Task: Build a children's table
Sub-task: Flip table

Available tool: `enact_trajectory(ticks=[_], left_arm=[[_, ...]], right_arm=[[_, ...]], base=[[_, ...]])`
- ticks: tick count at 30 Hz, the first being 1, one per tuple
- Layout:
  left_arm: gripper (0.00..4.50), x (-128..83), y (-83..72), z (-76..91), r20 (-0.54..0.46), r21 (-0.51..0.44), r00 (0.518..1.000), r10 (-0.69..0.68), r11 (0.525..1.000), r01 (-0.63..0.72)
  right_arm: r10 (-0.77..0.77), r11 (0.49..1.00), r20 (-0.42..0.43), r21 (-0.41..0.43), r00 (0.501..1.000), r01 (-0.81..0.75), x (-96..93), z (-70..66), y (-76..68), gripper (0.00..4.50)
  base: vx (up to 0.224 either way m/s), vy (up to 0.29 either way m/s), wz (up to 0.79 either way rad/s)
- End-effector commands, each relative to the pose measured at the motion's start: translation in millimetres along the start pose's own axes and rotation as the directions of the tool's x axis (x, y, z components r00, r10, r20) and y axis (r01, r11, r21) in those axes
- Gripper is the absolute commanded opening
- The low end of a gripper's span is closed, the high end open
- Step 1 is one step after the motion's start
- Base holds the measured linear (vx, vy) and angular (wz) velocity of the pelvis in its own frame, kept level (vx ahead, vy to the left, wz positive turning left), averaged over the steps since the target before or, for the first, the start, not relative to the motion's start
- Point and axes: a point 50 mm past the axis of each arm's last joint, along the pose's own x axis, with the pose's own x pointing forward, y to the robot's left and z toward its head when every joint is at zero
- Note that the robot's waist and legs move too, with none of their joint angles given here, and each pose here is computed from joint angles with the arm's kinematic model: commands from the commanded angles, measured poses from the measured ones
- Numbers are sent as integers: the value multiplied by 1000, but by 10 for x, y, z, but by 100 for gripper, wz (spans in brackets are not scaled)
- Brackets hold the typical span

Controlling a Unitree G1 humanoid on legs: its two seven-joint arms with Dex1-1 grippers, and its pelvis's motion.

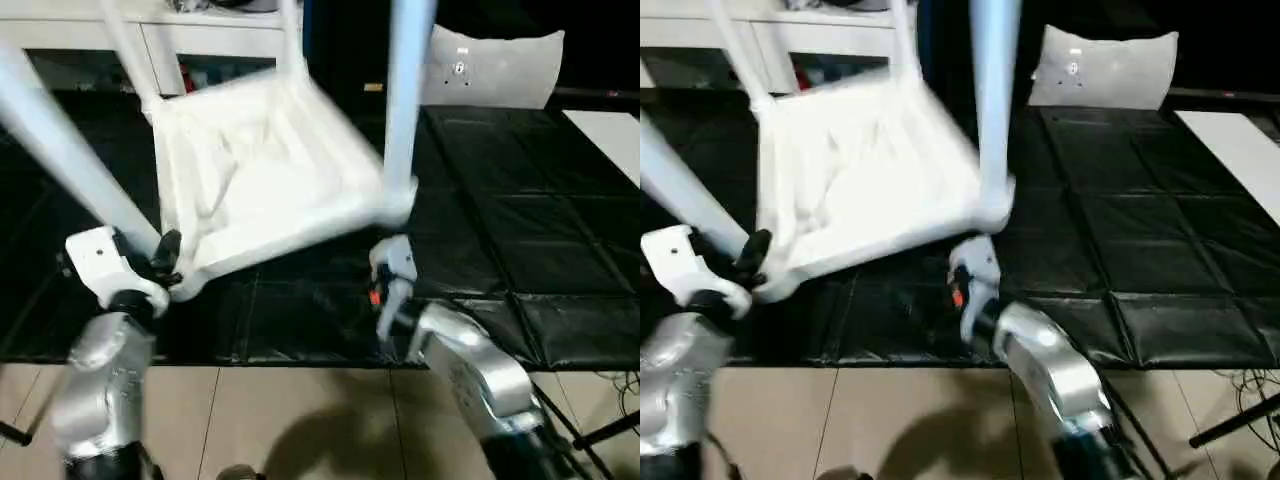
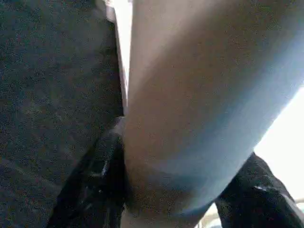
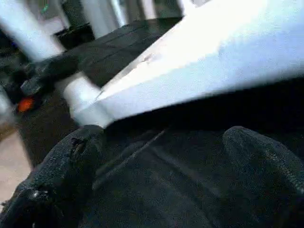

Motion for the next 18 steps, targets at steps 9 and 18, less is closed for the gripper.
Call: enact_trajectory(ticks=[9,18], left_arm=[[204,-115,-362,-153,-153,-105,965,-215,974,200],[204,-214,-474,-215,-221,-137,927,-303,951,278]], right_arm=[[-139,970,92,211,986,117,385,117,-112,450],[-234,897,156,416,960,151,640,229,-170,450]], base=[[0,0,0],[0,0,0]])
